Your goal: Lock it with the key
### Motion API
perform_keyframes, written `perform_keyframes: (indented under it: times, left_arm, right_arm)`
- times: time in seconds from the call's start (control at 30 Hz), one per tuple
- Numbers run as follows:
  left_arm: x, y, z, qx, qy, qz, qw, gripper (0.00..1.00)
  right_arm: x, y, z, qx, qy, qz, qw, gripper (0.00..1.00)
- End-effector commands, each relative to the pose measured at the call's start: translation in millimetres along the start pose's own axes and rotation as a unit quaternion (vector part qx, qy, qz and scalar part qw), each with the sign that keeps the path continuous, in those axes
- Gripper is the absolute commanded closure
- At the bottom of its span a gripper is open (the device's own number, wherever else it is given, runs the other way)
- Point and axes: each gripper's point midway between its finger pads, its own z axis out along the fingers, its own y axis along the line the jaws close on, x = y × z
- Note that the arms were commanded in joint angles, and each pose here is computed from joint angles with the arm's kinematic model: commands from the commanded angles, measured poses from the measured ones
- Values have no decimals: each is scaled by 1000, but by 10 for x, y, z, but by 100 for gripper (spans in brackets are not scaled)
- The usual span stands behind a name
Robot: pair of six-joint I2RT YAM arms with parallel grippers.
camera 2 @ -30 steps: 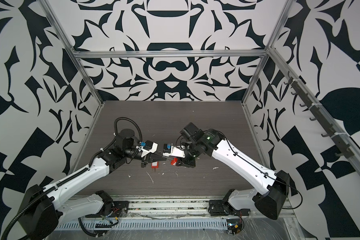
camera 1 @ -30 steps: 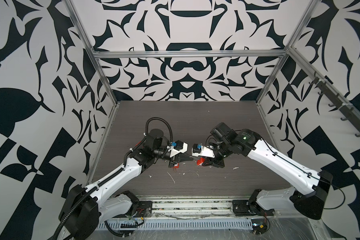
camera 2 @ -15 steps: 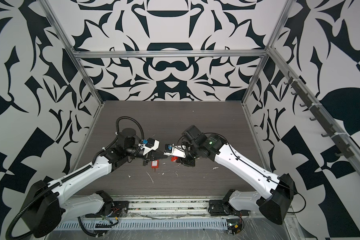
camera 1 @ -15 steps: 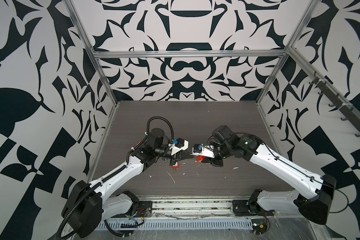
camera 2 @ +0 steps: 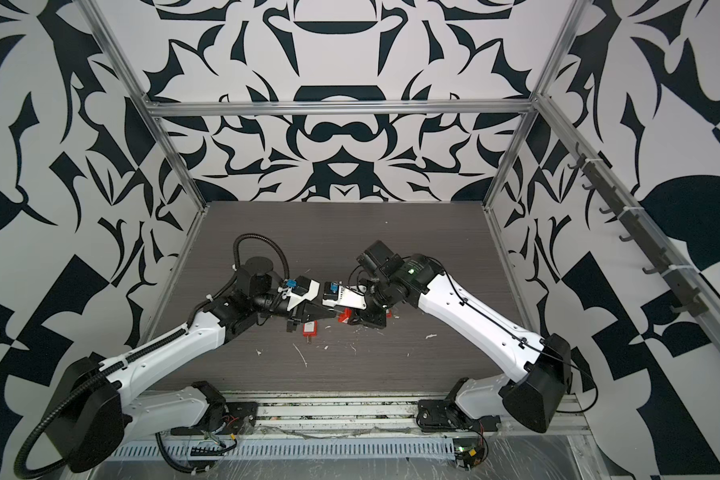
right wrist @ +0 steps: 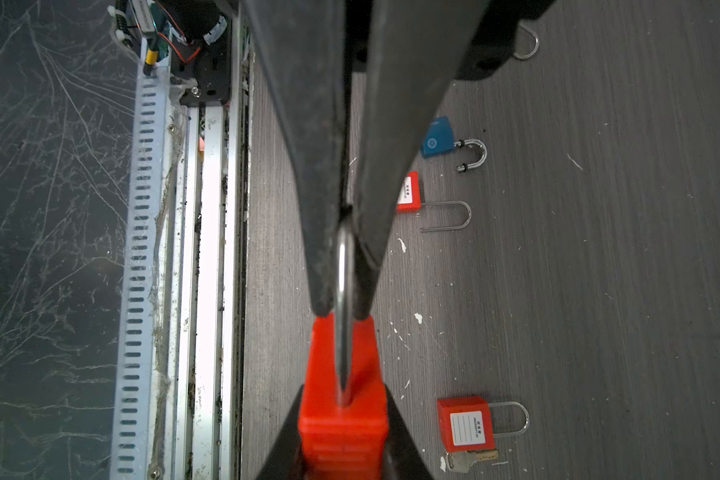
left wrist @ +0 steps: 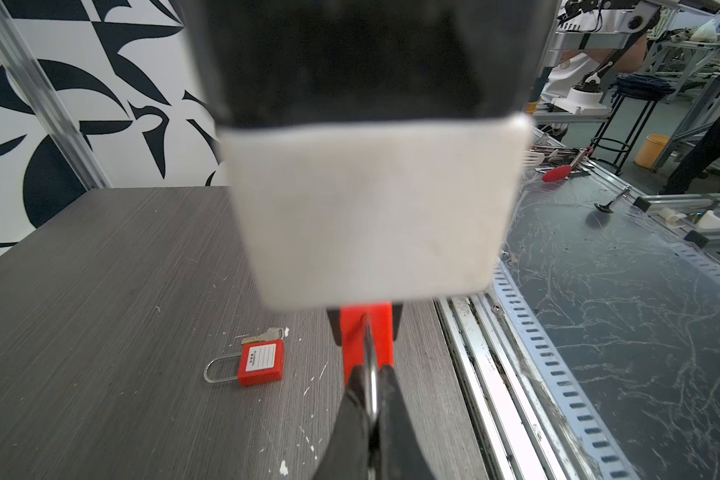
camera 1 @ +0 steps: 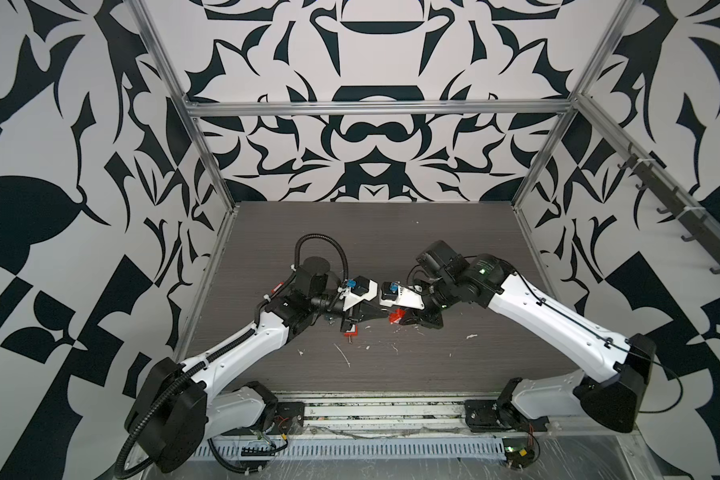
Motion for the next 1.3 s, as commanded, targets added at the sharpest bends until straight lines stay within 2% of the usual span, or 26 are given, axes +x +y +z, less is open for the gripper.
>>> perform_keyframes:
  times: [0.0, 0.1, 0.3, 0.4, 0.53, 0.73, 1.1, 1.27]
  left_arm:
    - [103, -50, 127, 17, -4, -18, 1000, 100]
    - [47, 16, 90, 5, -27, -21, 999, 100]
    - [-93, 148, -54, 0, -50, -23, 998, 100]
    - [-134, 173, -81, 5, -54, -23, 998, 100]
    - [-179, 161, -87, 13, -58, -22, 998, 100]
    - [-172, 119, -86, 25, -56, -36, 997, 100]
    - [-242, 43, -84, 29, -58, -37, 997, 100]
    - [-278, 12, -68, 33, -60, -34, 997, 100]
  right_arm:
    - [-929, -102, -299, 36, -176, -101, 979, 83]
    - [-841, -115, -275, 43, -159, -95, 982, 78]
    - [-458, -11, -277, 48, -96, -64, 992, 44]
    - [-370, 39, -400, 67, -92, -51, 992, 35]
    - [-222, 83, -603, 102, -85, -37, 990, 34]
    - [289, -4, -691, 144, 10, 8, 990, 35]
    - [280, 52, -329, 48, 3, 51, 998, 39]
    - [331, -53, -172, 54, 12, 60, 997, 40]
